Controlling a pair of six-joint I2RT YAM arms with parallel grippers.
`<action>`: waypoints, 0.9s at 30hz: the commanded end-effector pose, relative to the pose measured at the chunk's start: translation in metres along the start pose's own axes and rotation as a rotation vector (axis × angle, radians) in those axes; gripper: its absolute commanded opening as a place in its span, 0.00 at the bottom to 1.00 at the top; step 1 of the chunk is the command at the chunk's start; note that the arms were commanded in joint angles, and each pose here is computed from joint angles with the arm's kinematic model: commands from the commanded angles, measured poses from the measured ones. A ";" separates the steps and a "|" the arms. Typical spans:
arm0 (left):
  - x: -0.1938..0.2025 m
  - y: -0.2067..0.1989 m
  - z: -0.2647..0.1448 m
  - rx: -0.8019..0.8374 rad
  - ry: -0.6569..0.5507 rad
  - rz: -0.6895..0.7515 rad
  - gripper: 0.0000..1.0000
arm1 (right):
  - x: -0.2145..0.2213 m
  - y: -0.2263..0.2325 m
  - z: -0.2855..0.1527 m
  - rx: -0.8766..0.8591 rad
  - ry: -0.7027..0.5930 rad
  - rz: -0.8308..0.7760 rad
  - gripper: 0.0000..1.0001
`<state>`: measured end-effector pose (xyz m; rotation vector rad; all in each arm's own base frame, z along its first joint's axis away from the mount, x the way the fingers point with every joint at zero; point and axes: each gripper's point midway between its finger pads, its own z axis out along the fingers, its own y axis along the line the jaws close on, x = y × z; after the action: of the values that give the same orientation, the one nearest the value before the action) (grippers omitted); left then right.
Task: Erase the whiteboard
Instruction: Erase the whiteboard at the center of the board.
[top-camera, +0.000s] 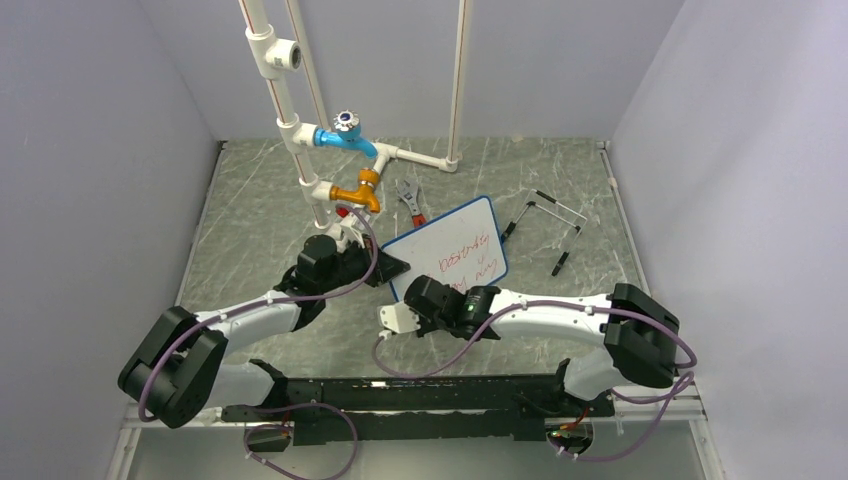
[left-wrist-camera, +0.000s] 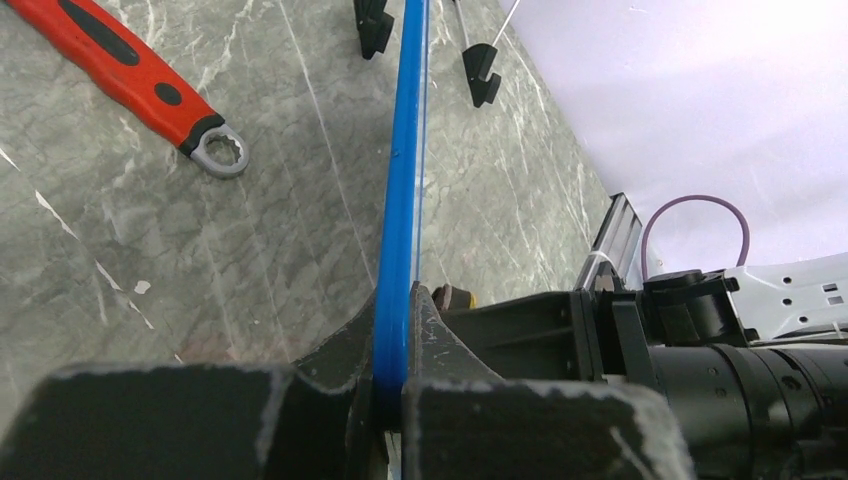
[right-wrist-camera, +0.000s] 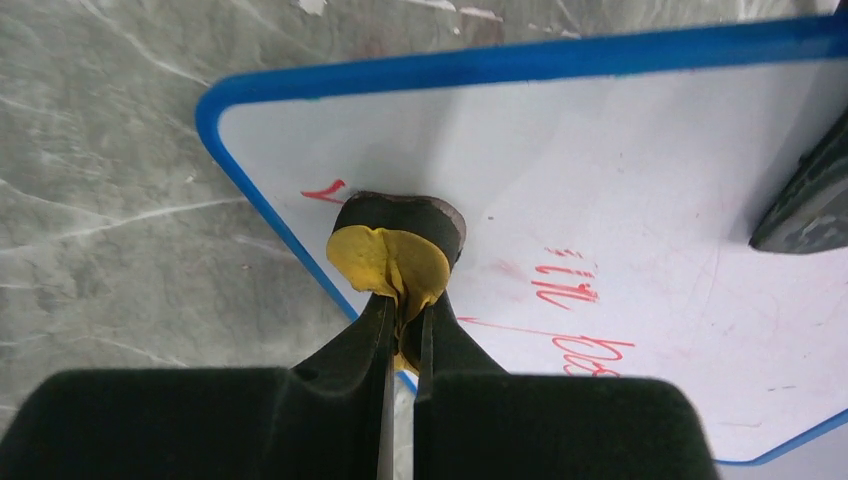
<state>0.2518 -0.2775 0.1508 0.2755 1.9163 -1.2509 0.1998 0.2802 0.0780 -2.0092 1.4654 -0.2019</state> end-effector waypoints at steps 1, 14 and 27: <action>0.026 -0.007 -0.008 0.025 0.110 -0.058 0.00 | 0.027 -0.017 0.001 0.063 0.099 0.052 0.00; 0.024 -0.010 -0.006 0.047 0.097 -0.072 0.00 | -0.005 -0.046 -0.012 0.100 -0.061 0.239 0.00; 0.024 -0.014 -0.004 0.085 0.081 -0.091 0.00 | 0.023 -0.099 -0.028 0.243 -0.111 0.509 0.00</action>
<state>0.2448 -0.2778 0.1470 0.2290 1.9381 -1.3121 0.2664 0.2493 0.1258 -1.4876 1.7650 -0.1155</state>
